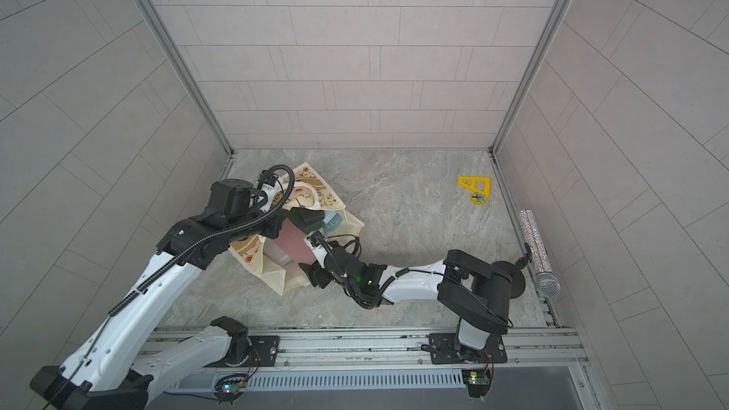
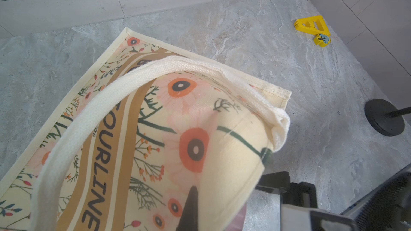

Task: Take out the pencil case from the canvas bag
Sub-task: Pick up the pencil case from the canvas bag, then place the pencil case at the center of the board.

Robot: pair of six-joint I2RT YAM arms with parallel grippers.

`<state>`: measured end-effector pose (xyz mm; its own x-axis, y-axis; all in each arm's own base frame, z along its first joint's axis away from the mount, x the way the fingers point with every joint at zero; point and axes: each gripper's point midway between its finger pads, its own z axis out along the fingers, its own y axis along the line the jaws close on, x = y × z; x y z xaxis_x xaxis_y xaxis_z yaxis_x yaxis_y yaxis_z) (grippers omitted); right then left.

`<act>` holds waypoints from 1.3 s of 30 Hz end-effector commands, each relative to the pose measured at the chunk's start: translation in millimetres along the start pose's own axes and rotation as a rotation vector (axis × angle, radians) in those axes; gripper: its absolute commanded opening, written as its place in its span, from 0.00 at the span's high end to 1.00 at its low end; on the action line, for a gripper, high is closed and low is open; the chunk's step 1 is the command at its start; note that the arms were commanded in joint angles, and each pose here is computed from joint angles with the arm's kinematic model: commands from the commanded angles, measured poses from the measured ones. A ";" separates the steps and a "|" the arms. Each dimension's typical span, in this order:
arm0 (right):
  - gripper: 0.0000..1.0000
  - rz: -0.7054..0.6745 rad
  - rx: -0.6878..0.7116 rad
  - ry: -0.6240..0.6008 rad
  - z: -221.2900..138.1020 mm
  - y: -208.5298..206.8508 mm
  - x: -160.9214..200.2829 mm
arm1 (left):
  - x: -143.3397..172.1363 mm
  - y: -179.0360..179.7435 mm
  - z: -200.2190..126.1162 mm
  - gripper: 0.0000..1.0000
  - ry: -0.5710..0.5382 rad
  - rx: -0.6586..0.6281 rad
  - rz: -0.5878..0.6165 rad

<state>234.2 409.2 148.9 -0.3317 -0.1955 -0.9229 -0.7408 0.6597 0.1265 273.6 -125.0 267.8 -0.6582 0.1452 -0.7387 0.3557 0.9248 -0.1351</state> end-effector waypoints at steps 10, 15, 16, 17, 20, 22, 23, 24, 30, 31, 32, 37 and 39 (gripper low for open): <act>0.35 -0.005 0.157 0.036 -80.6 -45.0 -10.4 | -32.7 25.1 20.4 1.00 -0.031 -0.147 -0.180; 0.36 -0.005 0.255 0.056 -120.5 -69.7 -7.5 | -37.3 35.4 33.7 1.00 -0.028 -0.206 -0.223; 0.36 -0.006 0.284 0.057 -129.4 -76.8 -5.7 | -38.9 37.4 34.9 1.00 -0.031 -0.217 -0.229; 0.36 -0.004 0.304 0.053 -138.6 -82.2 -5.6 | -40.6 38.9 35.7 1.00 -0.035 -0.225 -0.233; 0.36 0.030 0.412 0.030 -168.4 -106.1 -8.6 | -45.8 39.0 38.2 1.00 -0.050 -0.224 -0.241; 0.36 0.052 0.498 0.054 -185.6 -127.2 7.0 | -47.3 37.4 40.0 1.00 -0.049 -0.214 -0.242; 0.36 0.073 0.538 0.056 -194.8 -137.8 9.8 | -48.3 35.7 40.5 1.00 -0.050 -0.205 -0.244; 0.36 0.099 0.575 0.061 -202.9 -148.6 14.0 | -48.4 34.0 41.7 1.00 -0.046 -0.195 -0.246; 0.37 0.291 0.699 0.127 -224.7 -207.7 40.0 | -41.5 24.4 47.6 1.00 0.033 -0.148 -0.257; 0.37 0.323 0.719 0.138 -226.6 -217.6 43.1 | -41.0 22.2 48.4 1.00 0.043 -0.137 -0.254; 0.37 0.353 0.735 0.154 -227.6 -227.0 45.5 | -39.7 21.4 49.7 1.00 0.055 -0.130 -0.257; 0.38 0.446 0.788 0.218 -221.8 -271.3 46.9 | -32.2 18.8 55.2 1.00 0.108 -0.112 -0.258; 0.38 0.464 0.818 0.243 -219.3 -290.9 49.5 | -25.9 23.7 59.0 1.00 0.146 -0.125 -0.270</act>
<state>286.1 46.3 136.3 -0.6756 0.1118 -0.7288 0.1226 0.9917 0.0385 343.6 -131.7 251.9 -0.7649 -0.0606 -0.6413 0.1029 0.9713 -0.2144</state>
